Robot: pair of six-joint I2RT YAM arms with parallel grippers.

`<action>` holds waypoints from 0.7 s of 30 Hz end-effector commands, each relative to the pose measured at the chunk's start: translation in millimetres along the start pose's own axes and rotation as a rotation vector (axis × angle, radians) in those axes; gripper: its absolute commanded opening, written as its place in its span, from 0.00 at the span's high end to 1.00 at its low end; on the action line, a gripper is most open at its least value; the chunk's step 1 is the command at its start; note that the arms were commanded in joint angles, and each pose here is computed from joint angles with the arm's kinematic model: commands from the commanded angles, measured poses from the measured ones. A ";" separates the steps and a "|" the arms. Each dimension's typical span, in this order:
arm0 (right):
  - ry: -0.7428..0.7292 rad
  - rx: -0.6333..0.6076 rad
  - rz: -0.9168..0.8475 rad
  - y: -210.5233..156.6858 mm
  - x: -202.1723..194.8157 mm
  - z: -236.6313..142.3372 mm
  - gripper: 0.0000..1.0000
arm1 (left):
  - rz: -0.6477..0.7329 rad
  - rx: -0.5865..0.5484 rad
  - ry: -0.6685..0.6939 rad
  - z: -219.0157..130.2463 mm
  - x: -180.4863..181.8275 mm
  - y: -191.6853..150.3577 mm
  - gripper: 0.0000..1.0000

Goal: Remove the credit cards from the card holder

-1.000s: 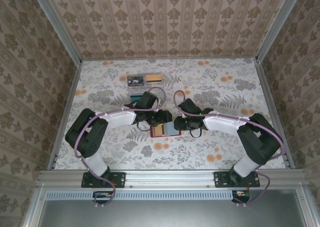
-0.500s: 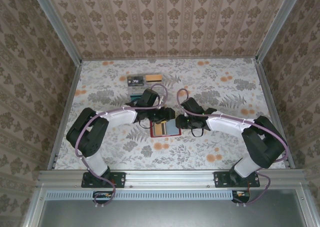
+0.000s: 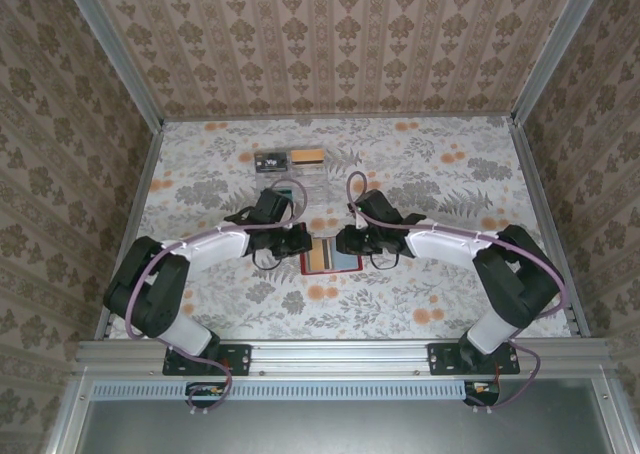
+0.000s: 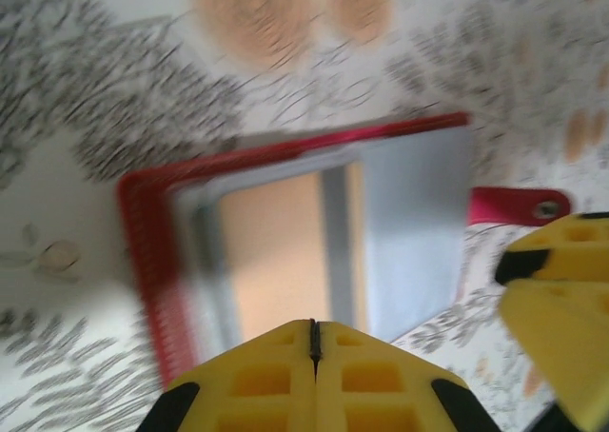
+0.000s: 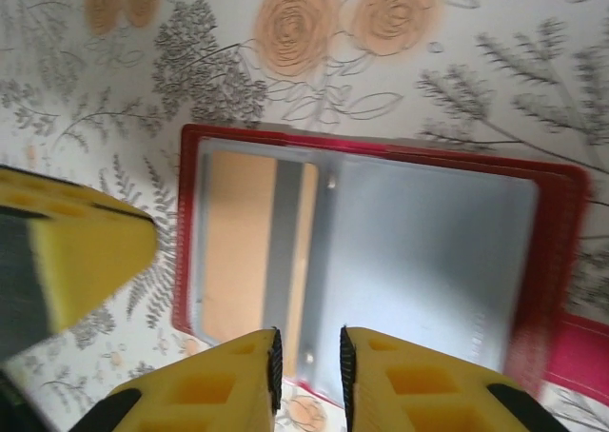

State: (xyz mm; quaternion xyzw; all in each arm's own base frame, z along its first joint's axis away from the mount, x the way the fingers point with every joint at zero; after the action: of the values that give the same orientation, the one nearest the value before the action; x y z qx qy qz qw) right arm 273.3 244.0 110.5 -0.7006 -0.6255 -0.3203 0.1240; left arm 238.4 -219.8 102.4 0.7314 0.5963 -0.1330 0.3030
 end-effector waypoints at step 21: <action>0.060 0.143 0.082 -6.8 0.4 43.0 0.77 | -0.040 0.079 0.054 22.3 23.1 -24.0 1.00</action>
State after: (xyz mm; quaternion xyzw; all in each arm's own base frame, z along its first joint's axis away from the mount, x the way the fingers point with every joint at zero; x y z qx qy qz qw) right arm 277.0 262.3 74.3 -0.7094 -0.6159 -0.2852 0.1898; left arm 231.4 -214.9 77.9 0.7332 0.6058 -0.1387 0.2760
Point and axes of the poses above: each hand's point on the last joint's axis, 136 mm out from that joint toward the fingers, its own z axis out along the fingers, its own x axis along the line the jaws close on, y = z × x, the point moved 6 cm from there along -z, back along the fingers, and after that the axes turned 11 degrees about z, right-handed, at the moved point
